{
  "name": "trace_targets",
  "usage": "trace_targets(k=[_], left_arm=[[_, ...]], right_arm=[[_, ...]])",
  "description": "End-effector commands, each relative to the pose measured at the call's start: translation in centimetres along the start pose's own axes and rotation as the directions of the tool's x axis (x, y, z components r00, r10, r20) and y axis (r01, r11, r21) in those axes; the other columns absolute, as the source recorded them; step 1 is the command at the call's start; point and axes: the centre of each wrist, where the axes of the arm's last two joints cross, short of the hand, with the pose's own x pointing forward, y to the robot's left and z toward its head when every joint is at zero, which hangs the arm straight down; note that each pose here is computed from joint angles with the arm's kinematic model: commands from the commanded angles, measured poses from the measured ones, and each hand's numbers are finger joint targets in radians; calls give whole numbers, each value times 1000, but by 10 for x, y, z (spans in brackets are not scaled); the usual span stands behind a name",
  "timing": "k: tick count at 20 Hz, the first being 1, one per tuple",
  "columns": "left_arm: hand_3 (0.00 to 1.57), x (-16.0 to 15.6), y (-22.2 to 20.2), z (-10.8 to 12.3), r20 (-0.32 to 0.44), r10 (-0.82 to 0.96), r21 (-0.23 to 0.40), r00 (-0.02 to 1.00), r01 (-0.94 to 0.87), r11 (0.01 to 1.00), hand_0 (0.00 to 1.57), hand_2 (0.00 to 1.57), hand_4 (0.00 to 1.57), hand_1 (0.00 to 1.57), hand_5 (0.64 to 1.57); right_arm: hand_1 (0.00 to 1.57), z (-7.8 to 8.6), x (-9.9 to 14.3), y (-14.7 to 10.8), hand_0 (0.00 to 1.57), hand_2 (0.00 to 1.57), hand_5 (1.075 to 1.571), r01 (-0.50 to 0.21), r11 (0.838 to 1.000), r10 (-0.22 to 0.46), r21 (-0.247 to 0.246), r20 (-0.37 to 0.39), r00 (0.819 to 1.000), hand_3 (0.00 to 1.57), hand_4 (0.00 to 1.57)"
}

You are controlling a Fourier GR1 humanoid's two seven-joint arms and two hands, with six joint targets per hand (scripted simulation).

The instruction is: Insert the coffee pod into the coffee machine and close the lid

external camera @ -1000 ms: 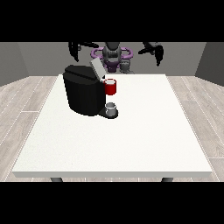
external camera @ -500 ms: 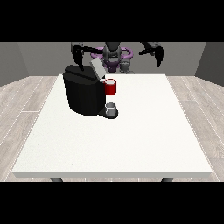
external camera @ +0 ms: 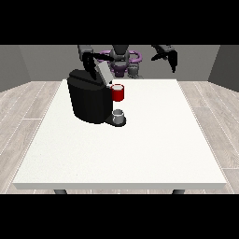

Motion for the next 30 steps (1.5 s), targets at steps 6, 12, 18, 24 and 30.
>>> trace_targets(k=[6,12,18,24,30], left_arm=[[0,-5,7,16,-22,-20,-9,1000,20,1000,0,0,360,0,1571],[0,-12,-7,17,8,1,-26,1000,-1,1000,0,0,385,0,1571],[0,6,5,1,42,-22,-32,999,24,999,0,0,327,0,1571],[0,17,-25,-11,68,-17,-79,998,22,997,0,0,386,0,1571],[0,22,-23,-21,107,-9,-129,994,23,991,0,0,382,0,1571]], right_arm=[[0,-13,11,9,0,0,1571,-49,999,48,20,24,999,0,163],[0,-27,49,31,0,0,1571,-133,989,128,64,83,988,0,119],[0,-30,64,44,0,0,1571,-165,984,153,63,161,975,0,0],[0,-33,98,43,0,0,1571,-238,971,226,36,197,954,0,102],[0,-32,138,43,0,0,1571,-301,954,295,-9,226,928,0,259]])
